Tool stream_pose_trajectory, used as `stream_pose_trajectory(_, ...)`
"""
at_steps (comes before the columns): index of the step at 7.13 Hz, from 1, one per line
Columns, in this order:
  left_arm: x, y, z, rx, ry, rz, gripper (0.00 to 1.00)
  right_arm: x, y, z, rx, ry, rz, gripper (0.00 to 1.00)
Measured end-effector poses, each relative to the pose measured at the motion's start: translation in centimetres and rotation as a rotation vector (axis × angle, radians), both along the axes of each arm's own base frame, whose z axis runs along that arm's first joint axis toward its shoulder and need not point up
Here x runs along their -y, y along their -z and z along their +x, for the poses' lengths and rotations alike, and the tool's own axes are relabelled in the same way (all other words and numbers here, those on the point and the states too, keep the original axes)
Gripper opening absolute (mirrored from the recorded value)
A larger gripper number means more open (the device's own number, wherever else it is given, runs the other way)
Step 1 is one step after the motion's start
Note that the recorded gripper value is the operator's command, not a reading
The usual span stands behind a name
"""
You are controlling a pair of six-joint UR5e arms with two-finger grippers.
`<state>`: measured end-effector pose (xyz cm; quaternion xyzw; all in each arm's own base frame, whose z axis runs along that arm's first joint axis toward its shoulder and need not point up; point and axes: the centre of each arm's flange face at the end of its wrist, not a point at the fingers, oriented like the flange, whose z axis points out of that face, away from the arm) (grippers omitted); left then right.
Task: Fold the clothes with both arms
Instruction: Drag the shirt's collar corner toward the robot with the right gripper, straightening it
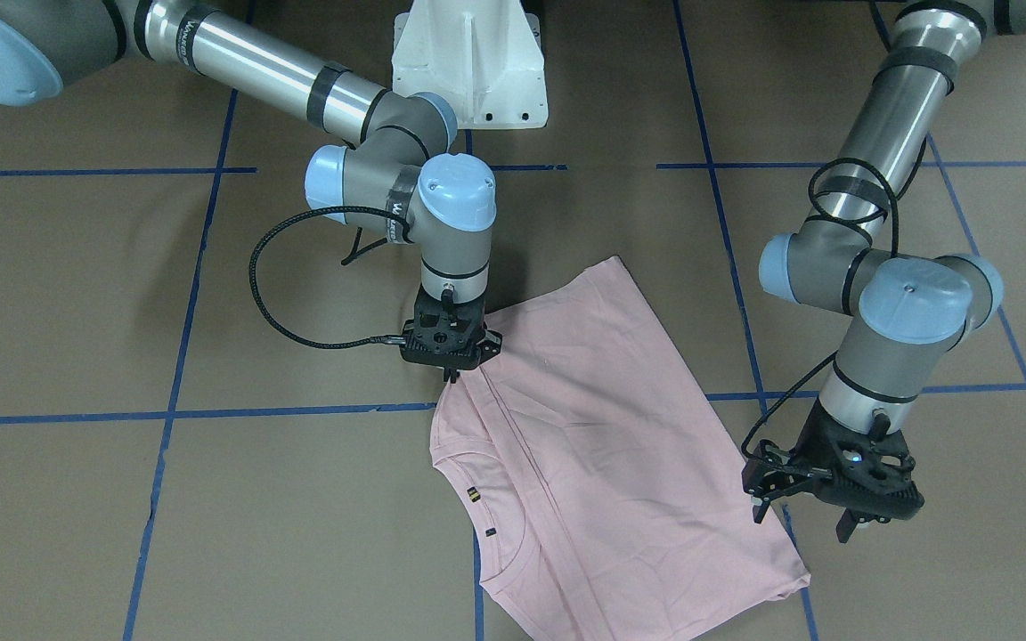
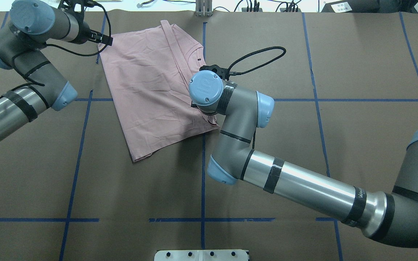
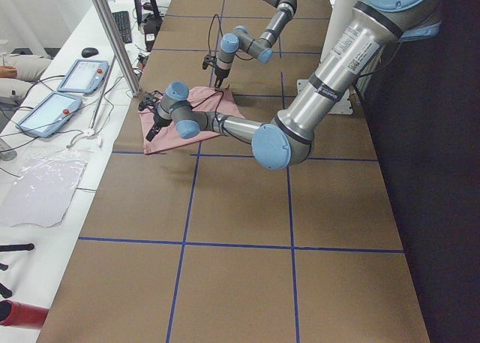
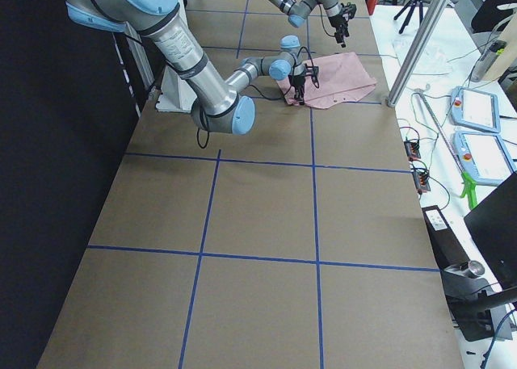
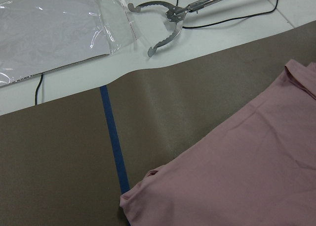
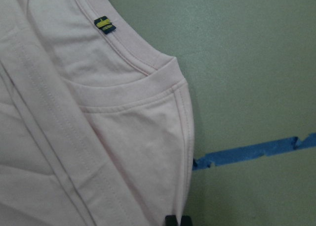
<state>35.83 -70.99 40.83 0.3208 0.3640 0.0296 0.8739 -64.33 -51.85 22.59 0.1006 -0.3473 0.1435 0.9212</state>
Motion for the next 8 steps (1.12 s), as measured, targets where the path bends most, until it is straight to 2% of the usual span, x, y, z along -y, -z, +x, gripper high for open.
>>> stream_pose_trajectory(2, 0.0, 0.0, 0.0, 0.0, 0.0, 0.0, 1.0, -0.8, -0.5, 1.0, 0.001, 0.002, 0.002, 0.0)
stream_pose_trajectory(3, 0.0, 0.1, 0.0, -0.001, 0.0, 0.001, 1.0, -2.2, -0.3, 2.6, 0.013, 0.003, 0.01, 0.0)
stream_pose_trajectory(4, 0.0, 0.4, 0.0, -0.004, 0.0, 0.004, 1.0, -5.1, -0.6, 4.3, 0.021, 0.01, 0.029, 0.0)
stream_pose_trajectory(7, -0.4, 1.5, 0.2, -0.014, -0.004, 0.018, 1.0, -17.7, -2.5, 8.1, 0.049, 0.042, 0.124, 0.0)
stream_pose_trajectory(8, -0.7, 2.2, 0.5, -0.019, -0.01, 0.024, 1.0, -20.5, -3.1, 8.6, 0.054, 0.037, 0.138, 0.0)
